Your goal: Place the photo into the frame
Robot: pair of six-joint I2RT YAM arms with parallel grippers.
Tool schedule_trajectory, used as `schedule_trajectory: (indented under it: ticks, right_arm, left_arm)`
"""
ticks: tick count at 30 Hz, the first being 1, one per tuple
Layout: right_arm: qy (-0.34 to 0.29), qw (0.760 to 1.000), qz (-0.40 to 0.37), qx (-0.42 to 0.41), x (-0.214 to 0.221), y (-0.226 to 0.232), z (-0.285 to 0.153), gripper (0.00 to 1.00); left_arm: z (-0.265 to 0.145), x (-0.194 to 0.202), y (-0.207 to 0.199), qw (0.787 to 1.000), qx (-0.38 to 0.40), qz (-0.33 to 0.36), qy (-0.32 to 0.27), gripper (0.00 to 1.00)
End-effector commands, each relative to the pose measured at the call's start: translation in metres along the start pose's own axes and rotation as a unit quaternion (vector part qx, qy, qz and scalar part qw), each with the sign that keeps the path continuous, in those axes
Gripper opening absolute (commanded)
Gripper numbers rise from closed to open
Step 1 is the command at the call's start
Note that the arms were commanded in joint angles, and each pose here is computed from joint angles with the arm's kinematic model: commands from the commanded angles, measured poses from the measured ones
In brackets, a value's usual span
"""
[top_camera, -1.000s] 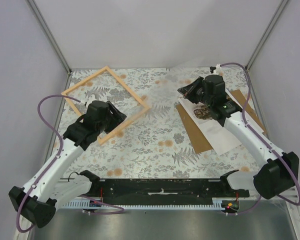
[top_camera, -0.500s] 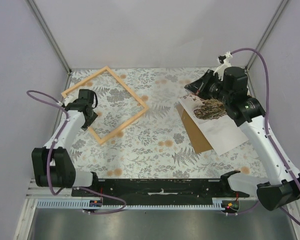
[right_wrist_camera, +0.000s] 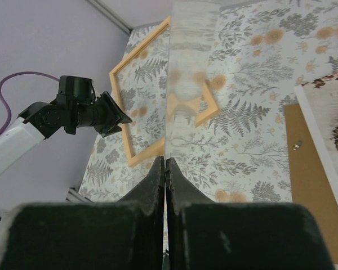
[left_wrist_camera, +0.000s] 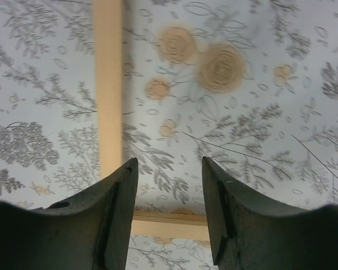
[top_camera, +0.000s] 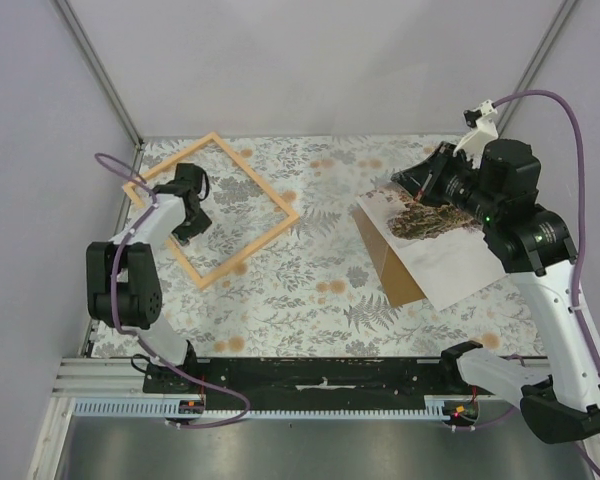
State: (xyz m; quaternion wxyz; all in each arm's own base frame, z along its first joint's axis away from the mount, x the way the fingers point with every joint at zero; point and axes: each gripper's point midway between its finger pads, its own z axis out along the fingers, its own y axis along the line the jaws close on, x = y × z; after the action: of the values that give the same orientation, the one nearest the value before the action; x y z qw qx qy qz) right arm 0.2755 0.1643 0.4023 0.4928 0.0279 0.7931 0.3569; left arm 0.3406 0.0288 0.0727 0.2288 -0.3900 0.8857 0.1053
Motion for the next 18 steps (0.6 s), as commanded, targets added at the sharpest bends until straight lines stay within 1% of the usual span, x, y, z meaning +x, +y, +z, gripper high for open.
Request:
schedule_trajectory:
  ticks: [1, 2, 4, 6, 8, 10, 14, 16, 18]
  right_arm:
    - [-0.043, 0.997, -0.045, 0.051, -0.023, -0.011, -0.02, 0.0]
    - [-0.044, 0.996, -0.047, 0.057, -0.023, -0.013, -0.021, 0.0]
    - [-0.044, 0.996, -0.048, 0.069, -0.022, -0.018, -0.023, 0.0]
    - [-0.042, 0.995, -0.047, 0.076, -0.019, -0.021, -0.026, 0.0]
    - [-0.041, 0.994, -0.048, 0.085, -0.016, -0.025, -0.03, 0.0]
    - [-0.039, 0.994, -0.049, 0.095, -0.014, -0.029, -0.034, 0.0]
    - [-0.033, 0.992, -0.051, 0.113, -0.009, -0.036, -0.041, 0.0]
    - [-0.033, 0.991, -0.053, 0.12, -0.008, -0.037, -0.046, 0.0]
    - [-0.034, 0.99, -0.055, 0.123, -0.008, -0.038, -0.051, 0.0]
  left_arm:
    - [-0.023, -0.002, -0.07, 0.992, 0.087, 0.09, -0.027, 0.55]
    - [-0.025, 0.0, -0.083, 0.991, 0.095, 0.096, -0.025, 0.55]
    - [-0.027, 0.003, -0.104, 0.99, 0.107, 0.087, -0.02, 0.55]
    - [-0.026, 0.006, -0.124, 0.992, 0.111, 0.062, -0.016, 0.54]
    - [-0.027, 0.007, -0.144, 0.993, 0.109, 0.019, -0.028, 0.54]
    - [-0.032, 0.008, -0.173, 0.992, 0.119, -0.002, -0.041, 0.55]
    - [-0.029, 0.016, -0.221, 0.992, 0.111, -0.008, -0.057, 0.56]
    - [-0.022, 0.019, -0.239, 0.993, 0.104, -0.014, -0.059, 0.57]
    - [-0.017, 0.021, -0.249, 0.993, 0.096, -0.019, -0.062, 0.57]
